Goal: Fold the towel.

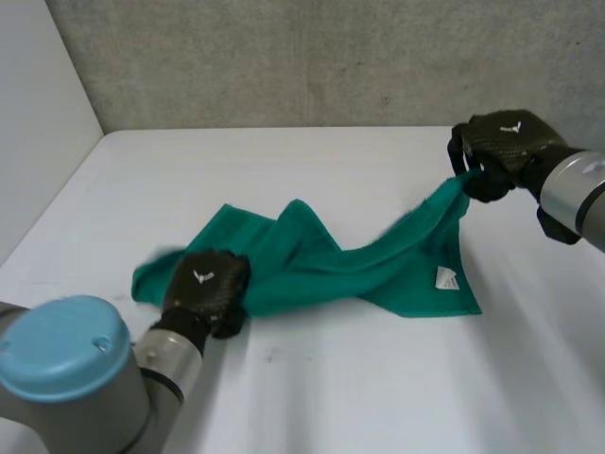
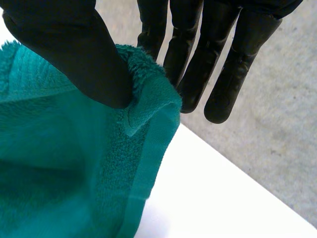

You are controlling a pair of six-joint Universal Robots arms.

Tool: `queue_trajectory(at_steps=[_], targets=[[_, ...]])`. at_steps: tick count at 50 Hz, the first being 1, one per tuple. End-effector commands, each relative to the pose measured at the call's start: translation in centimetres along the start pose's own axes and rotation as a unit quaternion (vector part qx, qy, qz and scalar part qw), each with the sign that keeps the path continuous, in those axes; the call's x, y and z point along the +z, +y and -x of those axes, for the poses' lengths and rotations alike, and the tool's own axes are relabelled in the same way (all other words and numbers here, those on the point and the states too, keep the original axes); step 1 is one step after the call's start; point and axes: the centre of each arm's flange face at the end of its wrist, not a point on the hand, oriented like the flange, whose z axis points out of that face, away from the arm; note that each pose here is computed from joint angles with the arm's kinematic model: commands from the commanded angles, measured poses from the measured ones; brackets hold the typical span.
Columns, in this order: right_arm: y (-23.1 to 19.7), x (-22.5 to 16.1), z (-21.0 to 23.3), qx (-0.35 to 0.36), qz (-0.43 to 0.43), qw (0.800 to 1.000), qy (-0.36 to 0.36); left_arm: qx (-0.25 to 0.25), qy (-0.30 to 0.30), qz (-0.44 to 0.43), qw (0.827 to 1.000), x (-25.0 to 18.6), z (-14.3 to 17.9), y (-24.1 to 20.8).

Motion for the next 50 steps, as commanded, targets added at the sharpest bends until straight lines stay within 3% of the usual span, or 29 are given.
queue_trajectory(at_steps=[1,14,21,36,50], targets=[[1.9,0.0,0.3,-0.007,0.027,1.000,0.004,0.007,-0.030,0.023,0.999,0.7,-0.1,-0.8],[4.4,-0.5,1.1,-0.019,0.053,0.998,-0.006,-0.006,-0.023,-0.004,1.000,4.4,4.2,-5.8],[5.6,-1.0,1.7,-0.036,0.071,0.997,-0.014,0.065,-0.007,0.121,0.991,4.7,5.6,-2.9],[6.9,-1.3,2.2,-0.039,0.078,0.996,-0.017,0.015,-0.032,0.171,0.985,3.2,6.0,-0.7],[7.9,-1.6,1.5,-0.080,0.101,0.992,0.003,0.015,-0.157,0.086,0.984,5.0,9.1,-0.3]])
